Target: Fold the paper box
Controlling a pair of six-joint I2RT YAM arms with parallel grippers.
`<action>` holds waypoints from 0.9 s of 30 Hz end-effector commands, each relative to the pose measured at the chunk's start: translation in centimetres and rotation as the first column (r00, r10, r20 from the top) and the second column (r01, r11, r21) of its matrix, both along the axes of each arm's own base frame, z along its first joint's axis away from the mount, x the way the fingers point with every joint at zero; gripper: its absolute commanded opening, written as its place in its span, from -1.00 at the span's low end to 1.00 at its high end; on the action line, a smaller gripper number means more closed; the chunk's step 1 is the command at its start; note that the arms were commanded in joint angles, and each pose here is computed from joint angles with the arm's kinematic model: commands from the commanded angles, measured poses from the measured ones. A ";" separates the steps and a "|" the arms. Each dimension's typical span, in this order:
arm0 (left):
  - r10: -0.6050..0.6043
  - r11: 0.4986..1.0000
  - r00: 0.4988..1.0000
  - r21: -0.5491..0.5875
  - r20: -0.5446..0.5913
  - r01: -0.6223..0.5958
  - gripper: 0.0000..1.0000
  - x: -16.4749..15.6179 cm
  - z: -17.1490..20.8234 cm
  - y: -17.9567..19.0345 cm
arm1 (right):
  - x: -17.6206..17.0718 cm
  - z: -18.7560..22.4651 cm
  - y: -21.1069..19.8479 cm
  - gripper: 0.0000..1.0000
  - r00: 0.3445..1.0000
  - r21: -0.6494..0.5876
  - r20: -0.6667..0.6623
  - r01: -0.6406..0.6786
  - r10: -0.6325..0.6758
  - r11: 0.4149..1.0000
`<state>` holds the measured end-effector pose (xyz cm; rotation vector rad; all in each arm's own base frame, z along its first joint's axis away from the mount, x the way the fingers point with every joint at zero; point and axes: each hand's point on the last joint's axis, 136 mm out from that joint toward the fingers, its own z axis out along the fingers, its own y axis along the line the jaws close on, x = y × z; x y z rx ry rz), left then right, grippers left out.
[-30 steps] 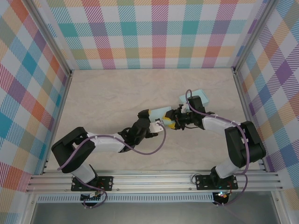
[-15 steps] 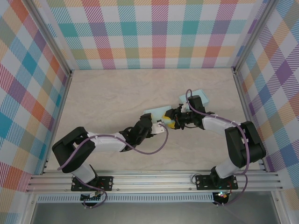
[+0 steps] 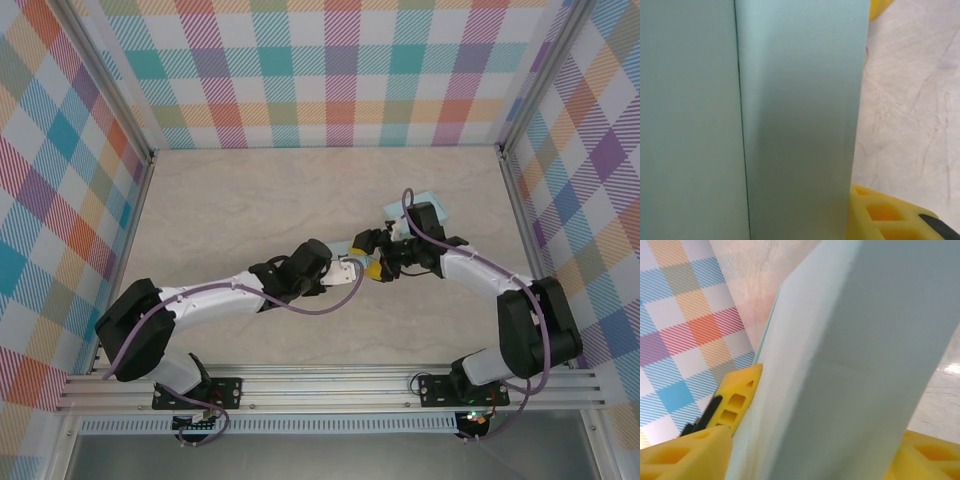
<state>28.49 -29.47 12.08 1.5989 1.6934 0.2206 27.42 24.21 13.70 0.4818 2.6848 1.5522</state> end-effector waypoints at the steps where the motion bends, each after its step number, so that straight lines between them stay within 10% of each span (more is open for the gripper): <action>1: 0.024 0.997 0.987 0.071 -0.160 -0.012 -0.26 -1.7 -0.3 2.1 | -0.3 1.8 -1.1 0.59 0.997 -0.054 0.073 -0.007 0.010 0.999; 14: 0.033 0.996 0.853 0.092 -0.521 0.018 -0.14 -3.2 -1.5 3.1 | -1.6 5.4 -6.4 0.54 0.948 -0.333 0.312 0.042 0.068 0.942; 27: 0.009 0.990 0.810 0.120 -0.587 0.076 0.21 -0.8 -3.1 1.6 | -1.1 4.6 -7.5 0.34 0.893 -0.506 0.387 -0.002 0.229 0.862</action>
